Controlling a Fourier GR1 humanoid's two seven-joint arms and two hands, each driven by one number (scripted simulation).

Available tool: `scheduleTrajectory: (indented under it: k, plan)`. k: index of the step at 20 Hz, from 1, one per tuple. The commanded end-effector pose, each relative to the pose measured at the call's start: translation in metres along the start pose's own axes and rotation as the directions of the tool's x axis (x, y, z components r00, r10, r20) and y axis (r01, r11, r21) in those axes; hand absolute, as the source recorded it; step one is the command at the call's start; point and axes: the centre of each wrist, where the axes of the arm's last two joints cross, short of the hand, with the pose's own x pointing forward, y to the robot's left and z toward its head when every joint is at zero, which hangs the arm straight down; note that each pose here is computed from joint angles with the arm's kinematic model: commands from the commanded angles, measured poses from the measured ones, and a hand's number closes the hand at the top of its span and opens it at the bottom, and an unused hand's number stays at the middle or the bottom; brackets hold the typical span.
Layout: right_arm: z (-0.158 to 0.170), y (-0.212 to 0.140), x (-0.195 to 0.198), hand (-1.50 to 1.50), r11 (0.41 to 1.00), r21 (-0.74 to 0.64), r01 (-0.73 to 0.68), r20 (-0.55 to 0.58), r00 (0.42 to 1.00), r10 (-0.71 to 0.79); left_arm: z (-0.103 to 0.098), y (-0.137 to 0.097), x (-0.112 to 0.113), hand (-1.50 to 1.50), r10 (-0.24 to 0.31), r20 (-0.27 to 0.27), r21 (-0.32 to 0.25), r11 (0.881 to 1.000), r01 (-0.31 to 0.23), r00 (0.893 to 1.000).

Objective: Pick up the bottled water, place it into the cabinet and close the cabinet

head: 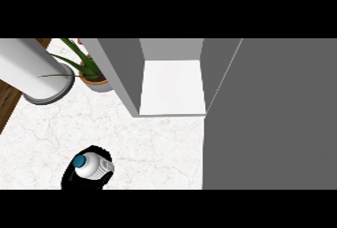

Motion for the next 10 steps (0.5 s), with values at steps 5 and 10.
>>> scheduleTrajectory:
  k: [5, 10]
  plan:
    - [0.001, 0.020, 0.034, -1.50, 0.999, 0.037, 0.015, 0.087, 0.996, -0.018, -0.007, 0.014, 0.013, 1.50, 0.022, 0.178, 0.092, 0.995, -0.039, 0.984]
    - [0.002, 0.015, 0.041, -1.50, 0.999, 0.044, 0.025, 0.093, 0.995, -0.029, -0.014, 0.026, 0.027, 1.50, -0.043, 0.293, 0.251, 0.967, -0.033, 0.955]
